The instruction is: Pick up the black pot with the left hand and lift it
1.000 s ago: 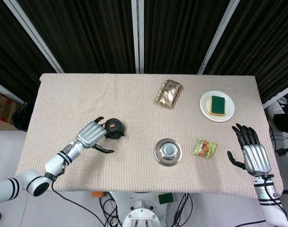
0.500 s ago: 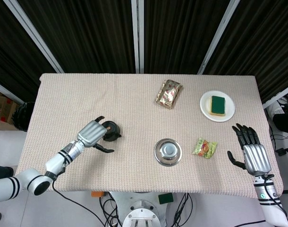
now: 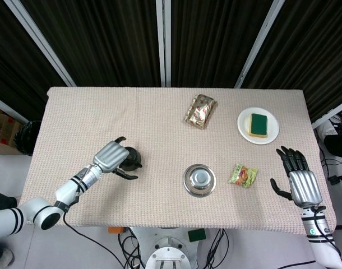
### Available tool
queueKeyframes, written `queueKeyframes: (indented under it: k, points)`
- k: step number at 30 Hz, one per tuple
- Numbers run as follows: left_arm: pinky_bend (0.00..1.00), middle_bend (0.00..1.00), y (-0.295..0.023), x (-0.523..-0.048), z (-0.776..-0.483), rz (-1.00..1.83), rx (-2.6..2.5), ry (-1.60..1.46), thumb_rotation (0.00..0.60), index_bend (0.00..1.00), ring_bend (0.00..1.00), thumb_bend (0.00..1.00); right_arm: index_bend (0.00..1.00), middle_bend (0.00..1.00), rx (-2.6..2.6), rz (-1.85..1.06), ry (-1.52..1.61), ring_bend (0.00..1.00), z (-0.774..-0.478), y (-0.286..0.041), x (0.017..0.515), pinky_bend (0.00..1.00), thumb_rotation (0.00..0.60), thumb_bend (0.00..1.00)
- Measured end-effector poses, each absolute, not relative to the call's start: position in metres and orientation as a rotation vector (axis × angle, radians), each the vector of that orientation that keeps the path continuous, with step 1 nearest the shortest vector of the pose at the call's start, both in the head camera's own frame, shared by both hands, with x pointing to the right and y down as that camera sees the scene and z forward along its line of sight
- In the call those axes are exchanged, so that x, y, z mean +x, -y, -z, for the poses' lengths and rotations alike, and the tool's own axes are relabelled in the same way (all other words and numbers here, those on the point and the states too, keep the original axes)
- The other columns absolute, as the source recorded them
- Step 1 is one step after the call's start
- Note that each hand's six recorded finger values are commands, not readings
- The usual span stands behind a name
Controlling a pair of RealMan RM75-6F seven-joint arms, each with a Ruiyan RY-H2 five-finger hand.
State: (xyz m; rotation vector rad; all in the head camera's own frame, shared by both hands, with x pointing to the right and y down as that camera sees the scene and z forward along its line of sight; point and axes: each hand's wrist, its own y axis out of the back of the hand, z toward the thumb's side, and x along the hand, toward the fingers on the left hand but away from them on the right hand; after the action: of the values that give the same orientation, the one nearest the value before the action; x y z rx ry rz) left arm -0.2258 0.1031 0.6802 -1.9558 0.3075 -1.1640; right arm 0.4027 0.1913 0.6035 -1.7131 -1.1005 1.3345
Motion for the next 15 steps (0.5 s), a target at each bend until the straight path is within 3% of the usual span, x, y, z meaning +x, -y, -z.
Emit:
queueKeyframes:
  k: [15]
  points:
    - [0.2, 0.99, -0.093, -0.218, -0.669, 1.14, -1.955, -0.365, 0.164, 0.91, 0.91, 0.0, 0.0, 0.0, -1.714, -1.341, 1.106, 0.0, -0.604, -0.19, 0.404, 0.0, 0.562, 0.37]
